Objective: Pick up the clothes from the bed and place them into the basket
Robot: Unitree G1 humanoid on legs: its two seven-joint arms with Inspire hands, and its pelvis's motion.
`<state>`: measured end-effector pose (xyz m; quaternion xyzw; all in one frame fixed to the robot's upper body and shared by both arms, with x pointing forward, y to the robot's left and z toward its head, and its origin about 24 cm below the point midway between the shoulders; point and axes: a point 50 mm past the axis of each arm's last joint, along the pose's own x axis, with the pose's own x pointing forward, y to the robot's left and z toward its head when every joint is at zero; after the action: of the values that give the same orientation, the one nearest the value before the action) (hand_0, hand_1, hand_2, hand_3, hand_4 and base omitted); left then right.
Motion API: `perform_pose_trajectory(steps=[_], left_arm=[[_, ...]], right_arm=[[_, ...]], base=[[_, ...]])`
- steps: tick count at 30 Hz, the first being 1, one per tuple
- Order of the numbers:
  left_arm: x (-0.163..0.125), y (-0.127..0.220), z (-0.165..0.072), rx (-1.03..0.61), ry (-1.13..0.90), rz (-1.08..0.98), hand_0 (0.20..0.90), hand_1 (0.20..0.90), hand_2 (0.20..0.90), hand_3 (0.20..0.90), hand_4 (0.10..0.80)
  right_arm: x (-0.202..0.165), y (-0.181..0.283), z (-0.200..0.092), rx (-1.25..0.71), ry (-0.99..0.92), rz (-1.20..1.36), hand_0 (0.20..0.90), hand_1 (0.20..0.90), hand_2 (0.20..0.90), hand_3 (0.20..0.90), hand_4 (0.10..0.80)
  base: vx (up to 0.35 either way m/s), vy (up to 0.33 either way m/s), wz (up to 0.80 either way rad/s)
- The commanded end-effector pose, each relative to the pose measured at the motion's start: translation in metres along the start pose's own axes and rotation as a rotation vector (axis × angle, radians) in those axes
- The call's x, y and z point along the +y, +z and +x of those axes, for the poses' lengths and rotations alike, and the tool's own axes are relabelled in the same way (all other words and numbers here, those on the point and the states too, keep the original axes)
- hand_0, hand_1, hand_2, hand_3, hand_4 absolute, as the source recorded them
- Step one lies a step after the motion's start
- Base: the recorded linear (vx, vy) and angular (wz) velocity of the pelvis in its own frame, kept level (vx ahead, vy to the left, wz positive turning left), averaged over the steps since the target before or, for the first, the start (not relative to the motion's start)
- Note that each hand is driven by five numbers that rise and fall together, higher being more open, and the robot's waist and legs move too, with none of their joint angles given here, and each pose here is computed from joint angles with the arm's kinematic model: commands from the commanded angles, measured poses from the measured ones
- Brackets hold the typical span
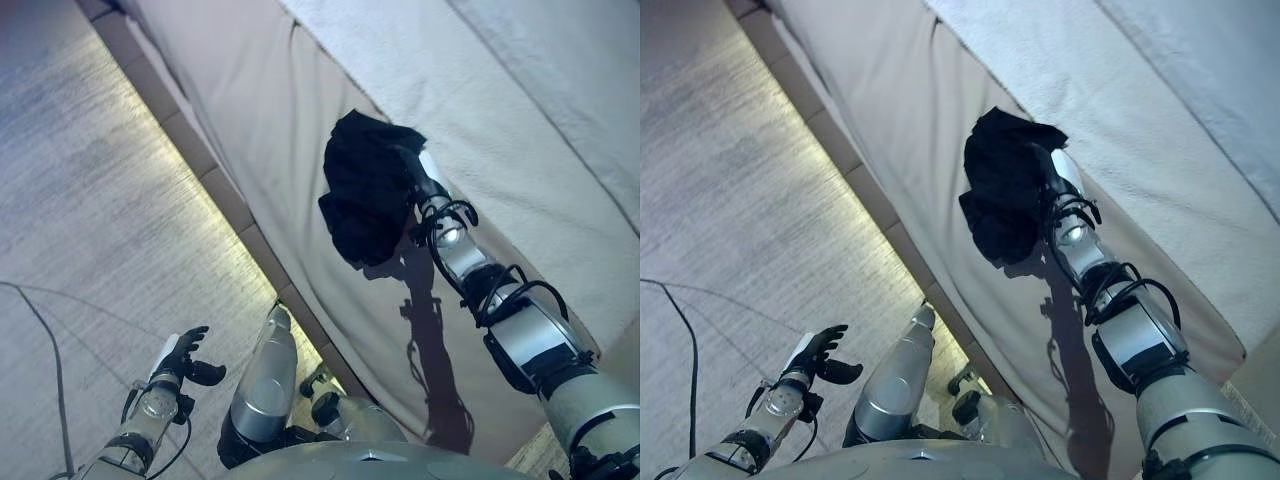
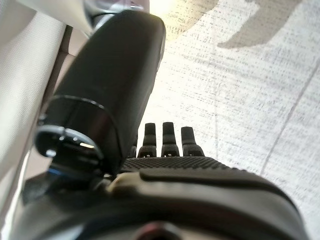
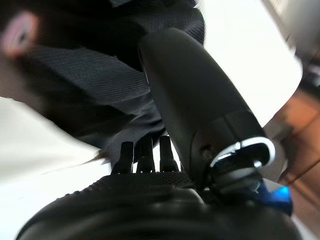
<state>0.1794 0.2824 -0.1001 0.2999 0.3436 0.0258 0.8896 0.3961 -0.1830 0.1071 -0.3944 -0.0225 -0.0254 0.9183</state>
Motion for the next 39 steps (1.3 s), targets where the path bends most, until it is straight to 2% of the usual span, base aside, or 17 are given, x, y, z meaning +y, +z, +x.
perform_pose_trajectory(steps=[1,6,8,10,16,17,18,22,27,34,39], left_arm=[[0.013,-0.010,-0.006,-0.021,0.010,0.037,0.900,0.900,0.900,0.900,0.800],[0.020,0.007,0.001,-0.068,0.023,0.004,0.900,0.900,0.900,0.900,0.800],[0.020,0.012,0.002,-0.085,0.027,-0.001,0.900,0.900,0.900,0.900,0.800],[0.020,0.018,0.003,-0.101,0.033,-0.008,0.900,0.900,0.900,0.900,0.800],[0.016,0.033,0.003,-0.145,0.021,-0.008,0.900,0.900,0.900,0.900,0.800],[0.015,0.035,0.002,-0.152,0.015,-0.008,0.900,0.900,0.900,0.900,0.800],[0.015,0.036,0.002,-0.157,0.014,-0.009,0.900,0.900,0.900,0.900,0.800],[0.016,0.037,0.000,-0.167,0.017,-0.008,0.900,0.900,0.900,0.900,0.800],[0.017,0.033,-0.003,-0.161,0.021,-0.005,0.900,0.900,0.900,0.900,0.800],[0.011,0.015,-0.007,-0.128,0.026,-0.007,0.900,0.900,0.900,0.900,0.800],[-0.004,0.000,-0.012,-0.092,0.026,-0.020,0.900,0.900,0.900,0.900,0.800]], right_arm=[[-0.026,0.009,0.009,-0.004,-0.120,-0.083,0.900,0.900,0.900,0.900,0.800],[-0.032,-0.016,0.010,0.248,-0.071,-0.221,0.900,0.900,0.900,0.900,0.800],[-0.032,-0.039,0.002,0.435,-0.008,-0.289,0.900,0.900,0.900,0.900,0.800],[-0.030,-0.053,-0.005,0.535,0.054,-0.350,0.900,0.900,0.900,0.900,0.800],[-0.027,-0.063,-0.010,0.596,0.126,-0.349,0.900,0.900,0.900,0.900,0.800],[-0.030,-0.062,-0.009,0.578,0.108,-0.343,0.761,0.761,0.761,0.738,0.638],[-0.032,-0.060,-0.007,0.567,0.092,-0.332,0.300,0.300,0.300,0.200,0.100],[-0.043,-0.057,-0.004,0.515,-0.012,-0.252,0.300,0.300,0.300,0.200,0.100],[-0.061,-0.056,-0.002,0.475,-0.161,-0.018,0.300,0.300,0.300,0.200,0.100],[-0.077,-0.063,-0.007,0.438,-0.373,0.472,0.300,0.300,0.300,0.200,0.100],[-0.086,-0.065,-0.011,0.304,-0.486,0.902,0.300,0.300,0.300,0.200,0.100]], base=[[0.035,-0.003,0.12],[-0.003,0.023,0.08],[-0.032,0.015,-0.19],[-0.040,0.002,-0.17],[-0.043,0.006,0.17],[-0.037,-0.009,0.26],[-0.034,-0.018,-0.30],[-0.020,-0.048,0.18],[-0.006,-0.053,-0.16],[0.004,-0.013,0.03],[-0.047,0.049,-0.16]])
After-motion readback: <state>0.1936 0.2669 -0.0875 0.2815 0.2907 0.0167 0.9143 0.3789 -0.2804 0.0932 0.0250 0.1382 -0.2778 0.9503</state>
